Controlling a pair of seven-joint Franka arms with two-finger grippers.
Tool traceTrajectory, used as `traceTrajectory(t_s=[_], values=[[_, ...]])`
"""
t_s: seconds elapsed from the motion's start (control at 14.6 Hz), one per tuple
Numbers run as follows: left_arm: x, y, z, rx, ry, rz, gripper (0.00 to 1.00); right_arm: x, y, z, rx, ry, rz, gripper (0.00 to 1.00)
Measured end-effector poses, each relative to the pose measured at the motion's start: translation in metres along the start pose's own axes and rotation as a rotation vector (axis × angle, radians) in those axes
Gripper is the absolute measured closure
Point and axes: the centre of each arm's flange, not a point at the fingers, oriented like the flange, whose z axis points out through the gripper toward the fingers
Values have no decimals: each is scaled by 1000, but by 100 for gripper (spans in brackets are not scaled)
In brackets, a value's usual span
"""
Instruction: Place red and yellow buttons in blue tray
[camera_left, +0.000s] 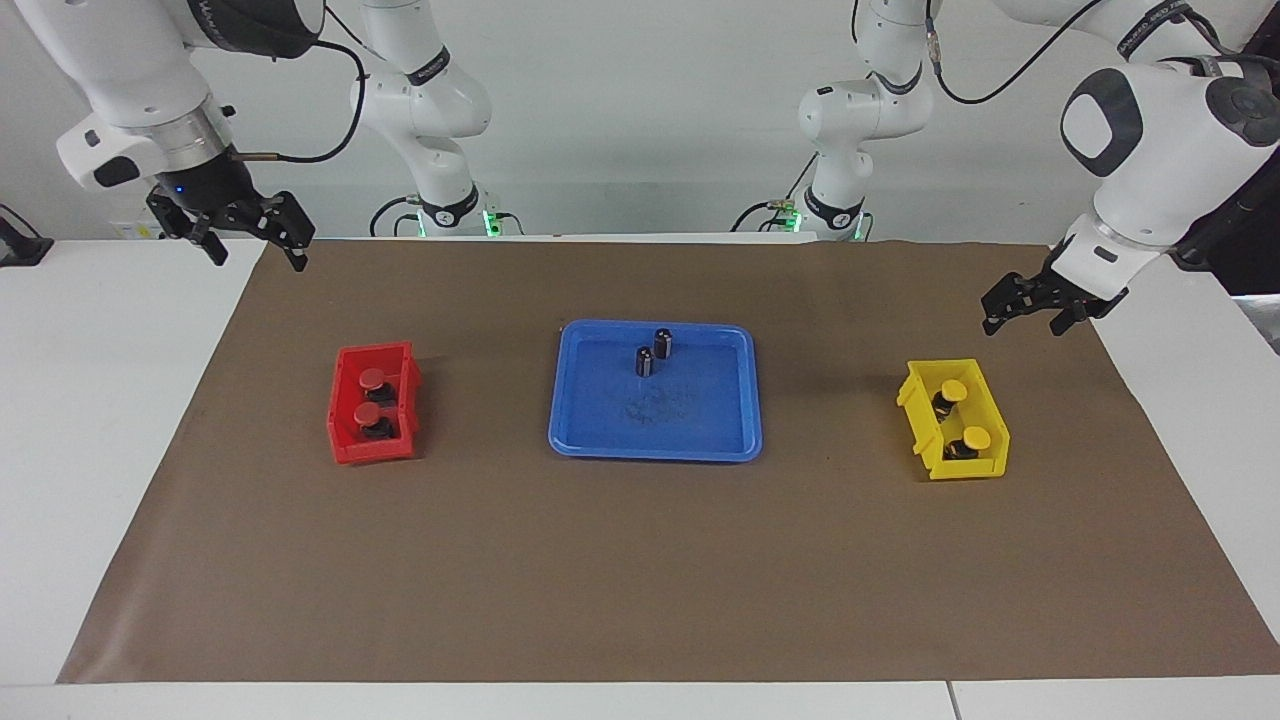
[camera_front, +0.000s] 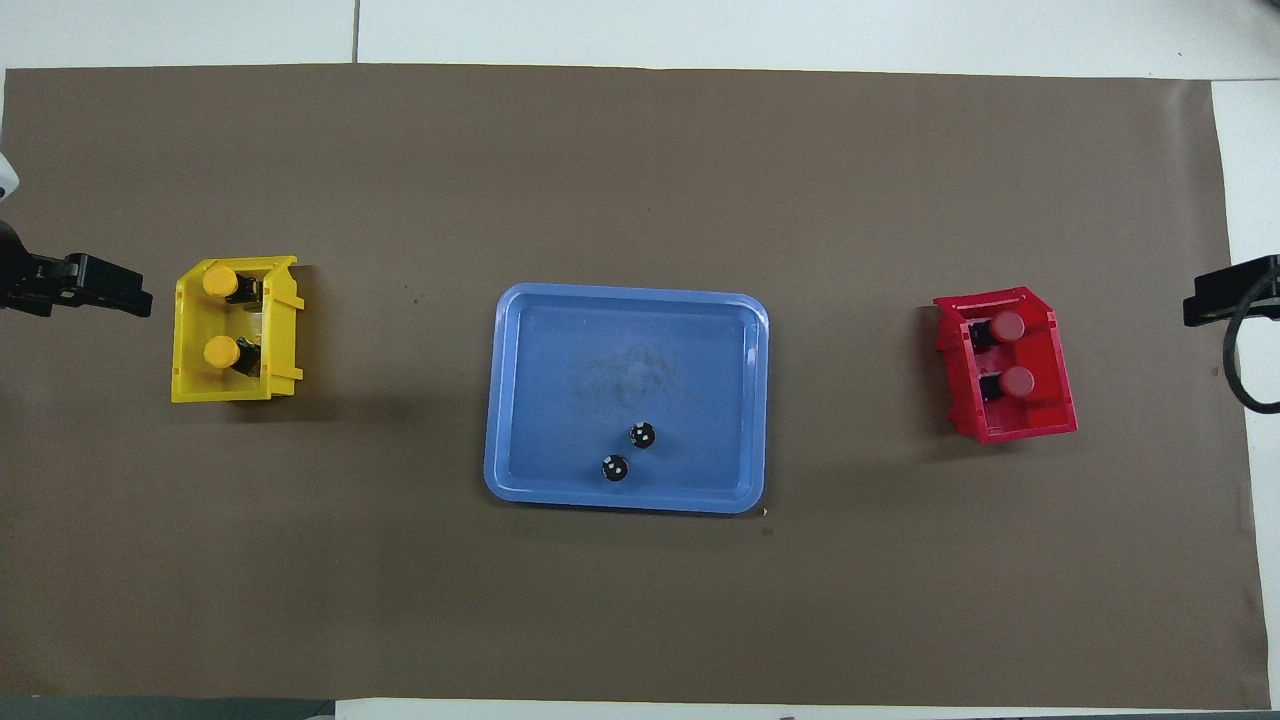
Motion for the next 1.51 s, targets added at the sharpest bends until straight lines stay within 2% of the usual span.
traceTrajectory(t_s=[0.75,1.03,1.24,1.51], values=[[0,0,0,0,0,0,0,-1,0,3,0,-11,-3,0],[0,0,0,0,0,0,0,1,-10,10,3,-2,-61,0],[0,0,0,0,0,0,0,11,-16,38,7,11,-72,0],[0,0,0,0,0,0,0,45,-28,117,16,52,-89,0]])
